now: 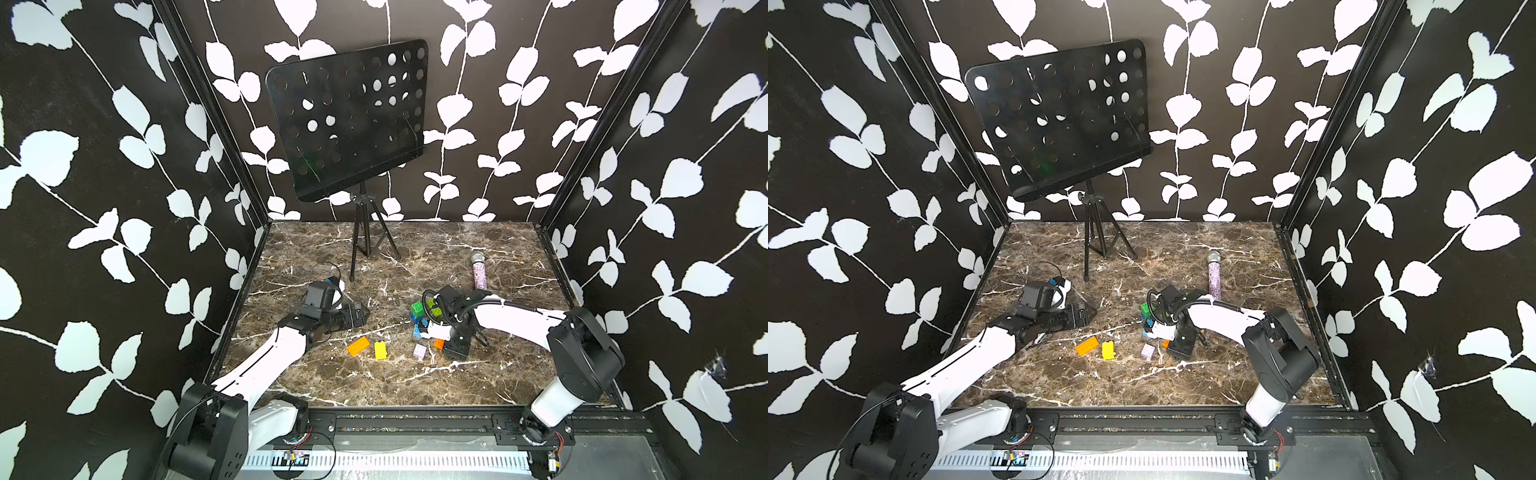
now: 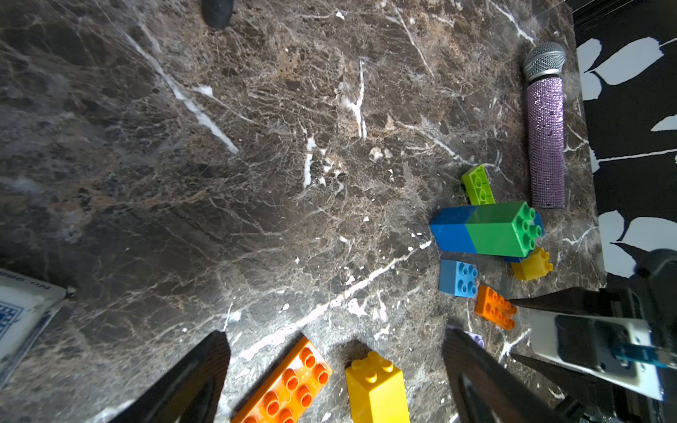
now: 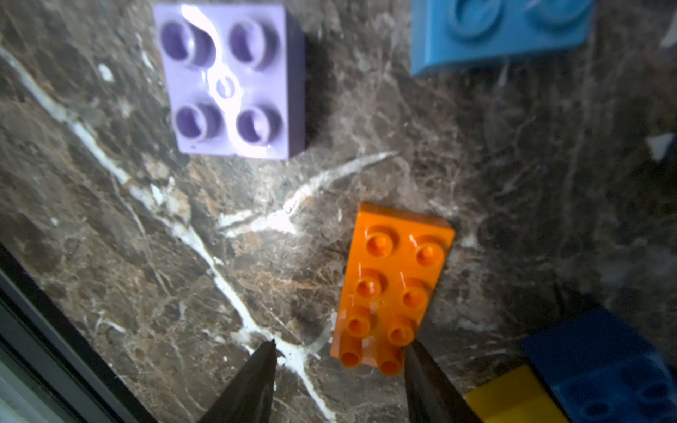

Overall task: Assemble a fork with lego
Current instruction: Pick up the lego brick from the center of the board, then assemble the lego brick with the lego brick.

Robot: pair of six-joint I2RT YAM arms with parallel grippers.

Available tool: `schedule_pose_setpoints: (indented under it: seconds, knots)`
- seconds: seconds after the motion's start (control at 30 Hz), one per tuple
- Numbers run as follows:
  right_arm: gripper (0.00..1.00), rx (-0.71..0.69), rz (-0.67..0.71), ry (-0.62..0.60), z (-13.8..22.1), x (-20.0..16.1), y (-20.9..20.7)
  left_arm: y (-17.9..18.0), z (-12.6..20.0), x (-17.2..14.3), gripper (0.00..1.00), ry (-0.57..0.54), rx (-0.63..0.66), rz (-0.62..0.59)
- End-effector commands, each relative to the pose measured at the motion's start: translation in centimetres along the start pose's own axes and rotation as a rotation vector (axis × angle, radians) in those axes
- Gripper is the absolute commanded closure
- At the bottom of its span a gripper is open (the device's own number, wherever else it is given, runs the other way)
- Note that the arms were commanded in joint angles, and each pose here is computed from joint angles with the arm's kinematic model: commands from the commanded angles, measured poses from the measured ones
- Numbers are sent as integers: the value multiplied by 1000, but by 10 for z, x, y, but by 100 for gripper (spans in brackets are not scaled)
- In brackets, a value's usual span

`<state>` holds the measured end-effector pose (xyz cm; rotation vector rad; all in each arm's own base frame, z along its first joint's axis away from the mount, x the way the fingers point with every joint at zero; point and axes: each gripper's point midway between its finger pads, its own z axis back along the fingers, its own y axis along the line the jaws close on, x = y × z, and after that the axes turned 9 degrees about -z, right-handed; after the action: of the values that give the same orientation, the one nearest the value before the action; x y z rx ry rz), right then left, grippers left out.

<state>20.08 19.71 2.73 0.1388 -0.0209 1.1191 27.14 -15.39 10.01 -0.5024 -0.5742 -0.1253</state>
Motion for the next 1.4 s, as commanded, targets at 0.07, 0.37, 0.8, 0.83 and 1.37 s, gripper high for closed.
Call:
schedule_pose_setpoints:
  seconds: [0.07,0.37,0.8,0.83,1.37]
  knots:
    - [51,-11,10,59,-19,-8,-4,-5,2,10,7,-20,-3,-9]
    - [69,-95,54,48,-18,-17,-12,-6,0,13,7,-19,-5,-15]
    - [77,-144,236,-160,53,32,-25,-21,4,30,7,8,-42,-65]
    - [77,-142,251,-186,61,37,-26,-24,4,32,7,9,-53,-67]
    - [79,-54,604,-284,101,111,-46,-106,-12,52,14,93,-451,27]
